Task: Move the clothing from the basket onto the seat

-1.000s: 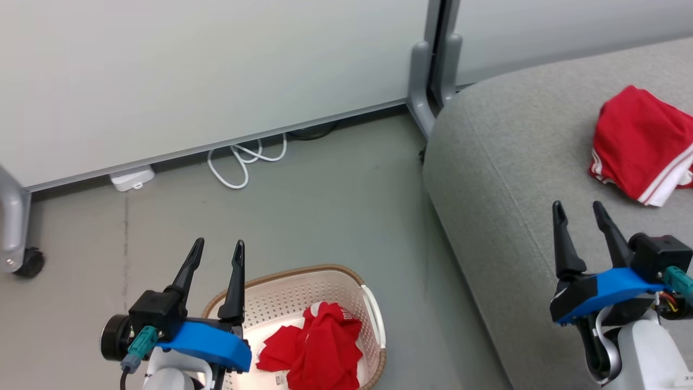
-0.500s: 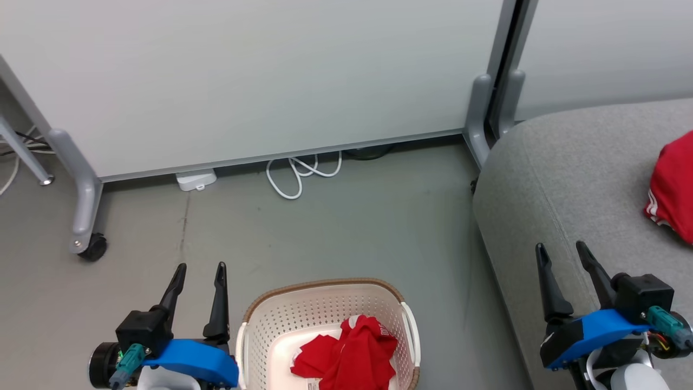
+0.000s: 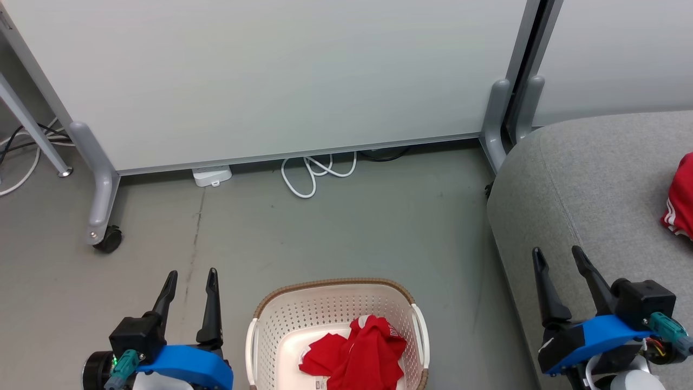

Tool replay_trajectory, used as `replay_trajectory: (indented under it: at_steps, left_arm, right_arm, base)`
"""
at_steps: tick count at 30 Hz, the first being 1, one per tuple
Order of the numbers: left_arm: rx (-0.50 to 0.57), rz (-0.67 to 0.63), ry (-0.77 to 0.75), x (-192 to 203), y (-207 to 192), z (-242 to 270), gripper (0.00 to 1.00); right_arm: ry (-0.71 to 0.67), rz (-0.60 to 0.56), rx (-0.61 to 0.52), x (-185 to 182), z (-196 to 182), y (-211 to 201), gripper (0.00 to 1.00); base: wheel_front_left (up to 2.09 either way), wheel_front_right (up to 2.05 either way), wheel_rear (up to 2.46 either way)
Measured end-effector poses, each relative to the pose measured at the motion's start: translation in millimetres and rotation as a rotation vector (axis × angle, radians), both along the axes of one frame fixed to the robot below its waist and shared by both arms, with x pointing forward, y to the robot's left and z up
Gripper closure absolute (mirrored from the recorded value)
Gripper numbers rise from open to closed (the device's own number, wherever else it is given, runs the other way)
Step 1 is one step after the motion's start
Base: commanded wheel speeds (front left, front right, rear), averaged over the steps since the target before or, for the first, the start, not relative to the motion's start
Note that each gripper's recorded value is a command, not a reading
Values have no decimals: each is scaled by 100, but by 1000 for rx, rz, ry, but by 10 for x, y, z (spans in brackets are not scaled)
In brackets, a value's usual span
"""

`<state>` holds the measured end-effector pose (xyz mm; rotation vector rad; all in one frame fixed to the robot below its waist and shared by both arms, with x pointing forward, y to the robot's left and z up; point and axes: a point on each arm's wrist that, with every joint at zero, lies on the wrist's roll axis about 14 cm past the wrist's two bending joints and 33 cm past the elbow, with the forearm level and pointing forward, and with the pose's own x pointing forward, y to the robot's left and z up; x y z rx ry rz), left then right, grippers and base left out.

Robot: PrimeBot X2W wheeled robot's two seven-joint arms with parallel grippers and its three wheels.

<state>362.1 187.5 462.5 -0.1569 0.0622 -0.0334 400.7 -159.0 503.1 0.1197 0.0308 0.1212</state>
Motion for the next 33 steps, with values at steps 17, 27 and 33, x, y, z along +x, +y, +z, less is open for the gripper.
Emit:
replay_trajectory:
  at_steps: [17, 27, 33]
  left_arm:
    - [-8, -21, 23, 60, -94, -81, 0]
    - [-6, -54, 44, 159, -196, -157, 0]
    - [-4, -107, 110, 271, -355, -383, 0]
  right_arm:
    - [21, -12, 9, 12, -81, -42, 0]
    - [31, -5, 16, 49, -121, -17, 0]
    - [45, -13, 21, 109, -180, -49, 0]
  base:
    - [0, 0, 0]
    - [0, 0, 0]
    - [0, 0, 0]
